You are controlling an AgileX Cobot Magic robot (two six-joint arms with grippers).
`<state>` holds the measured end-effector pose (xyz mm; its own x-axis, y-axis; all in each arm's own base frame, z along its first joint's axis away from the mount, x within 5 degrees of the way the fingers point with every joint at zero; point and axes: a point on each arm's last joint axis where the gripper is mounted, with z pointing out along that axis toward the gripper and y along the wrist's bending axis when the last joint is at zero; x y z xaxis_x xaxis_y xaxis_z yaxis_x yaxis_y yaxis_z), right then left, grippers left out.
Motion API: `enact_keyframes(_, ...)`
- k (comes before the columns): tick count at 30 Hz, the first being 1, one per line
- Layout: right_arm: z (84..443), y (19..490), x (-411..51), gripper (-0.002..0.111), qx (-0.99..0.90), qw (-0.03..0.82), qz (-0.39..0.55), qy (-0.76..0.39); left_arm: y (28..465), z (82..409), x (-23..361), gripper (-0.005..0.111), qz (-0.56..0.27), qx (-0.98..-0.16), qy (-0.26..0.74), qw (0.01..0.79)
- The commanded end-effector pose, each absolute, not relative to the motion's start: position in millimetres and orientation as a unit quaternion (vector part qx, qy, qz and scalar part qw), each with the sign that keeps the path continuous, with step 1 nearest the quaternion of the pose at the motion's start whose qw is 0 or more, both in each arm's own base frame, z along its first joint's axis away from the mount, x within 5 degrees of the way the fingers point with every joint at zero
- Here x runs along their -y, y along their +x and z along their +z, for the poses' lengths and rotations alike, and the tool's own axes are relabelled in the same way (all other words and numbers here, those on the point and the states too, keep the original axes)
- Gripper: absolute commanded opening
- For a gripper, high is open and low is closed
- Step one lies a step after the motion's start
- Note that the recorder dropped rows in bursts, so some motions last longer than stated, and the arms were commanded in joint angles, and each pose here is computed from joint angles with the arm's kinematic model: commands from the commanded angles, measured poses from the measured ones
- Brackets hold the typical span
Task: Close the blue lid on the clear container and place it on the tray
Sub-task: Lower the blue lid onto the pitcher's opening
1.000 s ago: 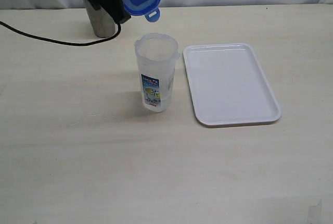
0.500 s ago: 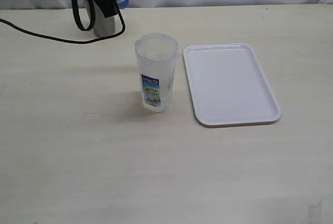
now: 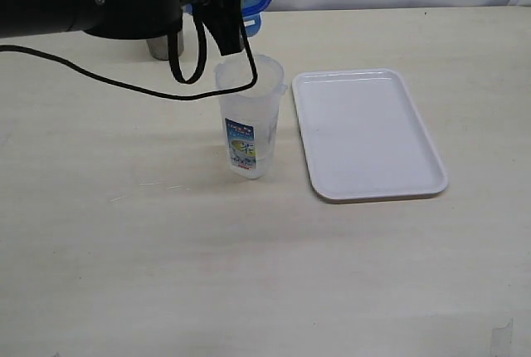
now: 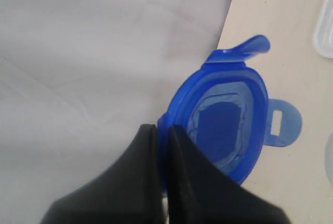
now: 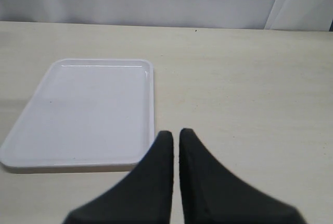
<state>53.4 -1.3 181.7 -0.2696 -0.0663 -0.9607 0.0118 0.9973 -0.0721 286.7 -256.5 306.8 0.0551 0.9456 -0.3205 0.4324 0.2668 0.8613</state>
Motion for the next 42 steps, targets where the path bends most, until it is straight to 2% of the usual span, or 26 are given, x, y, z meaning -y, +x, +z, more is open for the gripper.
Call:
enact_keyframes(1, 182.4, 53.5, 1.3, 0.004, -0.791, 0.611, -0.032, -0.016, 282.9, 303.7, 255.5, 0.000, 0.267, -0.641, 0.542, 0.473)
enact_keyframes(9, 182.4, 53.5, 1.3, 0.004, -0.791, 0.611, -0.032, -0.016, 277.9, 277.8, 247.1, 0.000, 0.294, -0.628, 0.570, 0.442)
enact_keyframes(14, 182.4, 53.5, 1.3, 0.004, -0.791, 0.611, -0.032, -0.016, 279.3, 281.2, 248.0, 0.000, 0.291, -0.629, 0.552, 0.463)
enact_keyframes(42, 182.4, 53.5, 1.3, 0.004, -0.791, 0.611, -0.032, -0.016, 266.9, 279.5, 257.9, 0.000, 0.284, -0.632, 0.555, 0.460)
